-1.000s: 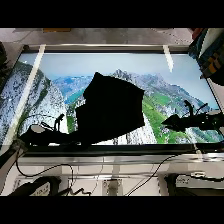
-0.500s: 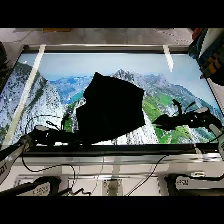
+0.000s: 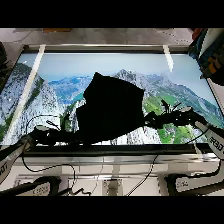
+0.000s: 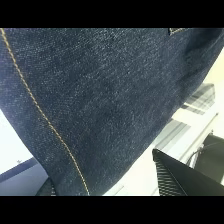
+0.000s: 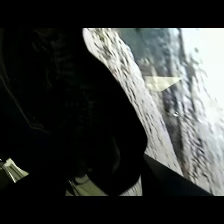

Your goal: Fold the clothes and pants, and hang the long-sleeved shirts on hangers.

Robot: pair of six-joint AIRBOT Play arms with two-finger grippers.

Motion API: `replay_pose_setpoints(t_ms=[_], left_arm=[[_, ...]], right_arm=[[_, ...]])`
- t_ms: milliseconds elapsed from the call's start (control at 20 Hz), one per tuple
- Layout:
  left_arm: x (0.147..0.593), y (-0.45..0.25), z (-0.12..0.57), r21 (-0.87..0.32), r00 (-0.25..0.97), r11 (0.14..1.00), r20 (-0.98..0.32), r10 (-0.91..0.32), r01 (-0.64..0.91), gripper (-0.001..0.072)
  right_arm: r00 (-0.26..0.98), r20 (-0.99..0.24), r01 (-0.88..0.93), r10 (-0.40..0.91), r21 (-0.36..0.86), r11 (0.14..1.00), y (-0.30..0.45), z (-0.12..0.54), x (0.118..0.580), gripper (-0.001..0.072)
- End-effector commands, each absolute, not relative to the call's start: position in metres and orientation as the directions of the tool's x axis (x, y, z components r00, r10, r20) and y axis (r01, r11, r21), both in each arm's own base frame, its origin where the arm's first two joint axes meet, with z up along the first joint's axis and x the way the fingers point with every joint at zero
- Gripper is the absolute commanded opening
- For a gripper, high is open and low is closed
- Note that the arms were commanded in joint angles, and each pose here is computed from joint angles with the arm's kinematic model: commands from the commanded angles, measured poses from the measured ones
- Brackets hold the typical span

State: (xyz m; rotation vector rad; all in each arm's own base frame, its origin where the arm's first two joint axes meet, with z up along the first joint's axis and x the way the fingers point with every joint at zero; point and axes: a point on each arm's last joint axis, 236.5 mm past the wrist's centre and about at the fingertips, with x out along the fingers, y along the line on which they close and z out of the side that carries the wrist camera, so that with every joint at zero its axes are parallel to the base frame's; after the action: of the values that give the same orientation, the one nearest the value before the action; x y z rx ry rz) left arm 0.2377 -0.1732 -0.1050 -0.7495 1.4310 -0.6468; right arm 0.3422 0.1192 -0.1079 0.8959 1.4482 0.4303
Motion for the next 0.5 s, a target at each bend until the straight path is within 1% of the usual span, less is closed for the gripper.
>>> replay_pose_setpoints(t_ms=[0,50,100,150,250,300,350,400,450], left_arm=[[0.242,-0.170,-0.109,-0.769,0.067,0.638,-0.640,-0.766,-0.047,0.0588],[0.243,-0.169,-0.109,-0.767,0.070,0.640,-0.641,-0.764,-0.048,0.0556],[0.243,-0.169,-0.110,-0.766,0.073,0.642,-0.643,-0.762,-0.048,0.0454],[0.244,-0.168,-0.111,-0.763,0.077,0.645,-0.646,-0.759,-0.048,0.0357],[0.247,-0.167,-0.112,-0.757,0.086,0.651,-0.653,-0.753,-0.049,0.0223],[0.247,-0.167,-0.112,-0.757,0.086,0.651,-0.653,-0.753,-0.049,0.0165],[0.247,-0.167,-0.112,-0.757,0.086,0.651,-0.653,-0.753,-0.048,0.0033],[0.248,-0.167,-0.111,-0.758,0.088,0.651,-0.652,-0.753,-0.044,0.0011],[0.251,-0.167,-0.109,-0.757,0.094,0.653,-0.651,-0.753,-0.015,0.0010]], right_arm=[[0.146,-0.665,0.312,0.732,0.733,0.604,0.123,-0.115,0.349,0.0426],[0.147,-0.665,0.310,0.732,0.734,0.604,0.123,-0.115,0.350,0.0420],[0.146,-0.665,0.308,0.733,0.735,0.605,0.123,-0.115,0.349,0.0366],[0.143,-0.662,0.308,0.736,0.736,0.603,0.123,-0.114,0.349,0.0307],[0.134,-0.656,0.300,0.742,0.741,0.601,0.125,-0.112,0.347,0.0181],[0.128,-0.651,0.283,0.748,0.747,0.602,0.126,-0.111,0.345,0.0089],[0.119,-0.644,0.243,0.756,0.757,0.606,0.128,-0.108,0.343,0.0032],[0.110,-0.635,0.181,0.765,0.770,0.612,0.130,-0.103,0.342,0.0032],[0.102,-0.620,0.110,0.778,0.784,0.611,0.133,-0.095,0.341,0.0032]])
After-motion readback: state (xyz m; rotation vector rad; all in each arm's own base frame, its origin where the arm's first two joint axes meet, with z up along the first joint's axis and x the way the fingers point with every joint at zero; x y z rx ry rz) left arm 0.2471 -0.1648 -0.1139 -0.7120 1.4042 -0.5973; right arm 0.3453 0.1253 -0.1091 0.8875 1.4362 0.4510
